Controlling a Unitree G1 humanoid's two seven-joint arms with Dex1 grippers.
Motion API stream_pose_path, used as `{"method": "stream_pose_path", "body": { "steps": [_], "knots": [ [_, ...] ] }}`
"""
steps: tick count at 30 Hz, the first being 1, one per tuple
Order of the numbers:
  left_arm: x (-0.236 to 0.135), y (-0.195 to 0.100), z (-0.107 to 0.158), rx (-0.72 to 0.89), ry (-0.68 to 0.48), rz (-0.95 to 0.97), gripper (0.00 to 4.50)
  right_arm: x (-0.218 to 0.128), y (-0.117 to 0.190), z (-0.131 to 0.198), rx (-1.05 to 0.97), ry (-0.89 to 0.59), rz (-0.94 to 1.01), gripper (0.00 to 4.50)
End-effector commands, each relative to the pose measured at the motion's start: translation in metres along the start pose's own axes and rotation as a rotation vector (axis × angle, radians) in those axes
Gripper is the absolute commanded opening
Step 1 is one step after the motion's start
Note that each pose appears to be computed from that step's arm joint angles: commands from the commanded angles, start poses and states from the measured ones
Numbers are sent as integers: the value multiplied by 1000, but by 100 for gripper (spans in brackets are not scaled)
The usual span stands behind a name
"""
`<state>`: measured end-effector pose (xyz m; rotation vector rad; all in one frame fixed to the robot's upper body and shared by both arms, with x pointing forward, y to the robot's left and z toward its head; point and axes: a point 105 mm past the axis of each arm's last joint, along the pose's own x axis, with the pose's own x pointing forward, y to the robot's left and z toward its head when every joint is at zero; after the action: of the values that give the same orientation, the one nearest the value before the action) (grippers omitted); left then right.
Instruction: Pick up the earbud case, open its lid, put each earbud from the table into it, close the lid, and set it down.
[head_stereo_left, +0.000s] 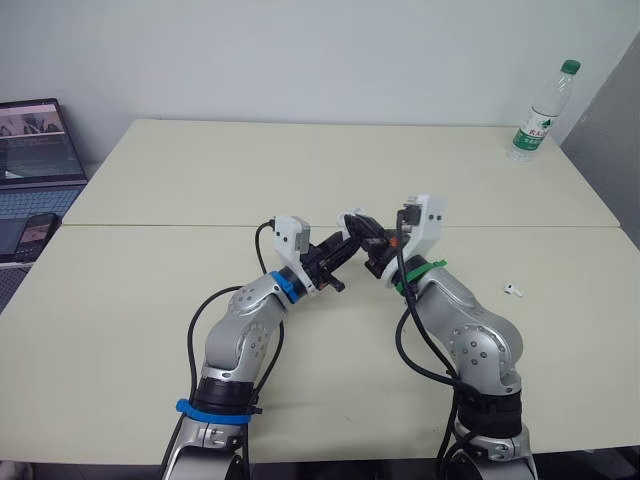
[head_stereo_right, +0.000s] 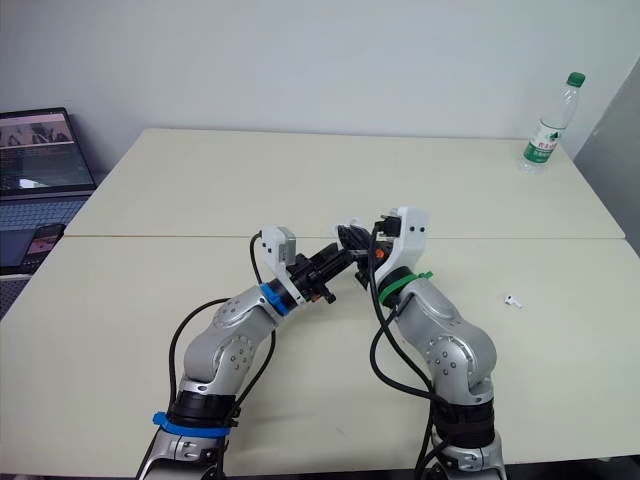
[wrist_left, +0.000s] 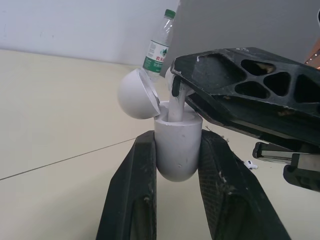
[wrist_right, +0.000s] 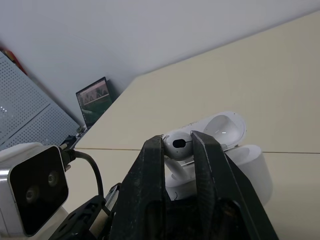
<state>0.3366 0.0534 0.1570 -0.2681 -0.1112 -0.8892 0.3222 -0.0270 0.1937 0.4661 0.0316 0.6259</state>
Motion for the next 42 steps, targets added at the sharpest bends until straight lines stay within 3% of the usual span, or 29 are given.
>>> {"method": "stream_pose_path", "body": {
  "steps": [1, 12, 28, 39, 40, 42],
  "knots": [
    [9, -21, 33, 78, -131, -86, 76, 1, -3, -17, 14, 89, -23, 39],
    [10, -23, 35, 110, -140, -84, 76, -1, -14, -25, 4, 141, -94, 39],
    [9, -20, 39, 111, -165, -72, 76, -2, -22, -18, -11, 106, -123, 39],
    [8, -20, 40, 109, -165, -76, 76, -1, -18, -5, -19, 28, -89, 420],
    [8, -20, 40, 110, -166, -77, 76, -1, -17, -4, -21, 23, -85, 447],
    [8, -20, 40, 111, -167, -80, 76, -1, -16, -1, -37, 4, -72, 447]
  ]
}}
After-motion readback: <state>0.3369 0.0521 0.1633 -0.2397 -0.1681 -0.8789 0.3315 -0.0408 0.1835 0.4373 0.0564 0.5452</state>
